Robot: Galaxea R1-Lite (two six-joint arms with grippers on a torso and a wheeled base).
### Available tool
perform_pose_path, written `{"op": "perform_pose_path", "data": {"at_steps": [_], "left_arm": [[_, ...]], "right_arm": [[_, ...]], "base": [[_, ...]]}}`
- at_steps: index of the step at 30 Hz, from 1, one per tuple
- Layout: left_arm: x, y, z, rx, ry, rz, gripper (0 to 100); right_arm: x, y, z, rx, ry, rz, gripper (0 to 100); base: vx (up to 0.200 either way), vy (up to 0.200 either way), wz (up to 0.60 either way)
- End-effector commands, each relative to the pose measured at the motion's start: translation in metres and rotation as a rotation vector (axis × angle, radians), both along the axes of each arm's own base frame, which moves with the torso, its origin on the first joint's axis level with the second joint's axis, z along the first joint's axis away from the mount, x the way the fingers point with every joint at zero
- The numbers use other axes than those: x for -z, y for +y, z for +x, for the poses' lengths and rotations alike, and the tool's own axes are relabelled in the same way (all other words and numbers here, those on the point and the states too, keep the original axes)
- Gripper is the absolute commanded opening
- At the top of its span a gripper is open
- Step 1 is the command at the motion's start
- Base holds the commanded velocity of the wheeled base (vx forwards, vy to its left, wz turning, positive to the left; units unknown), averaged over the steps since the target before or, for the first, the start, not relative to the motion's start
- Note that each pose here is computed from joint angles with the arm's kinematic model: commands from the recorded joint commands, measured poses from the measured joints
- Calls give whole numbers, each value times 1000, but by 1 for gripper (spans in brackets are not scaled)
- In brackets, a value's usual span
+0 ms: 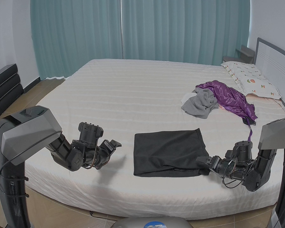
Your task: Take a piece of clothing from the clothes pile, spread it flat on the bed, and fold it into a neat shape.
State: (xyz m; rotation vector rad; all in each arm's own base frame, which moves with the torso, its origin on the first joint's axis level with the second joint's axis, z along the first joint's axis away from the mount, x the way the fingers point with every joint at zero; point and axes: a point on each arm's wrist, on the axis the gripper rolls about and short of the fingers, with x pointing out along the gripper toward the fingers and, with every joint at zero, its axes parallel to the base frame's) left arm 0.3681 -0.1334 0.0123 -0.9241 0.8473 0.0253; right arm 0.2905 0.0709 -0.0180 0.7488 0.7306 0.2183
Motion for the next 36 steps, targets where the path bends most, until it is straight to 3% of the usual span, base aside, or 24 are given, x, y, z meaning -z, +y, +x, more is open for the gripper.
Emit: {"op": "perform_pose_path", "data": {"at_steps": [1, 2, 3, 14, 20, 27, 28, 36], "left_arm": [[1, -10, -7, 31, 9, 4, 100], [2, -13, -8, 38, 10, 4, 100], [2, -16, -9, 45, 10, 5, 100], [5, -49, -27, 169, 7, 46, 100], [9, -75, -40, 298, -6, 112, 100], [6, -79, -35, 312, 14, 131, 100], [5, -79, -34, 315, 12, 135, 0], [7, -80, -32, 351, 13, 171, 0]], "right_arm": [[5, -2, 4, 10, 6, -1, 100], [5, -4, 4, 15, 7, -1, 100], [6, -4, 5, 15, 9, -1, 0], [7, -7, 3, 40, 18, -8, 0], [-1, -16, 1, 76, 4, -9, 0], [1, -16, 1, 75, 6, -7, 0], [1, -16, 1, 75, 8, -8, 0], [2, -16, 1, 74, 6, -7, 0]], "base": [[0, 0, 0], [0, 0, 0], [0, 0, 0], [0, 0, 0], [0, 0, 0], [0, 0, 0], [0, 0, 0], [0, 0, 0]]}}
